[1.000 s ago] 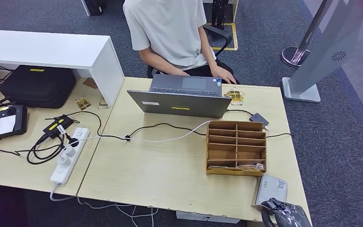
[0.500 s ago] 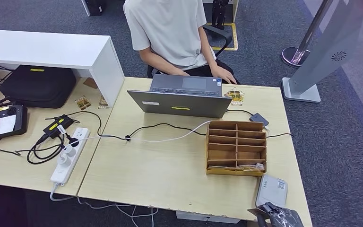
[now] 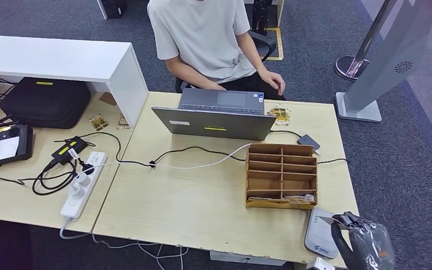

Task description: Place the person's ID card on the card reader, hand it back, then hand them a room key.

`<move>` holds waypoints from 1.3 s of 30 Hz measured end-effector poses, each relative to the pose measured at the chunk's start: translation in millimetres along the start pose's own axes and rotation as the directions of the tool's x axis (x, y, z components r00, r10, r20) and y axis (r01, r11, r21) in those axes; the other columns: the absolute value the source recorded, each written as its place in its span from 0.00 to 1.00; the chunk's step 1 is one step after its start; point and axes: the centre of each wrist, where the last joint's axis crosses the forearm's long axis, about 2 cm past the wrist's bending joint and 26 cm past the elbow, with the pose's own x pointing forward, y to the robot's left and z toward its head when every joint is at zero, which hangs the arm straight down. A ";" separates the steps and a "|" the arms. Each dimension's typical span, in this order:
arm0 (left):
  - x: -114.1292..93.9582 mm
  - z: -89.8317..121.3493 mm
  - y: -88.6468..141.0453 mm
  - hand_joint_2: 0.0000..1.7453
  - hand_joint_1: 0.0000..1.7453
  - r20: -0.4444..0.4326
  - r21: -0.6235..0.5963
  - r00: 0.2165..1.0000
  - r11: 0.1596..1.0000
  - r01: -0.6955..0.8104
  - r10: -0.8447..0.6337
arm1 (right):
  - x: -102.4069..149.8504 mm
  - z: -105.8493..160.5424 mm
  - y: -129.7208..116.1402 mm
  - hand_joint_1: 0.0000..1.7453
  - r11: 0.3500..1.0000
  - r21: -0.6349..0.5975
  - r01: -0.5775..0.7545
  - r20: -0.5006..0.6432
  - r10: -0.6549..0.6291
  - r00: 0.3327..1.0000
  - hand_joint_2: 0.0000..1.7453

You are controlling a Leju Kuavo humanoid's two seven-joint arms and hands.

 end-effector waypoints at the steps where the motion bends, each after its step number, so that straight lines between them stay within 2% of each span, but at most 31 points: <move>1: 0.0 0.0 -0.1 1.00 0.00 0.000 0.000 1.000 1.000 0.000 0.000 | -2.1 -0.7 -0.7 1.00 1.000 -0.006 -0.005 -0.009 0.005 1.000 1.00; 8: 0.8 -0.2 -0.2 1.00 0.00 0.001 -0.001 1.000 1.000 0.002 -0.002 | -9.1 -0.6 4.6 1.00 1.000 -0.005 -0.021 -0.054 0.020 0.998 1.00; 21: 0.9 -0.3 -0.5 1.00 0.00 -0.002 -0.004 1.000 1.000 0.014 -0.014 | -10.1 23.8 37.9 1.00 0.994 0.112 -0.007 -0.150 0.024 0.988 1.00; 28: 1.2 0.1 1.1 1.00 0.00 -0.002 -0.004 1.000 1.000 0.016 -0.016 | -11.5 25.1 45.4 1.00 0.991 0.130 -0.007 -0.169 0.029 0.985 1.00; 34: 1.5 0.7 3.3 1.00 0.00 -0.004 -0.002 1.000 1.000 0.022 -0.022 | -9.7 17.8 40.1 1.00 0.995 0.099 -0.020 -0.149 0.035 0.988 1.00; 39: 2.4 1.7 7.3 1.00 0.00 -0.005 0.003 0.999 0.999 0.034 -0.034 | -11.7 -10.5 13.2 1.00 0.998 -0.032 -0.045 -0.087 0.042 0.995 1.00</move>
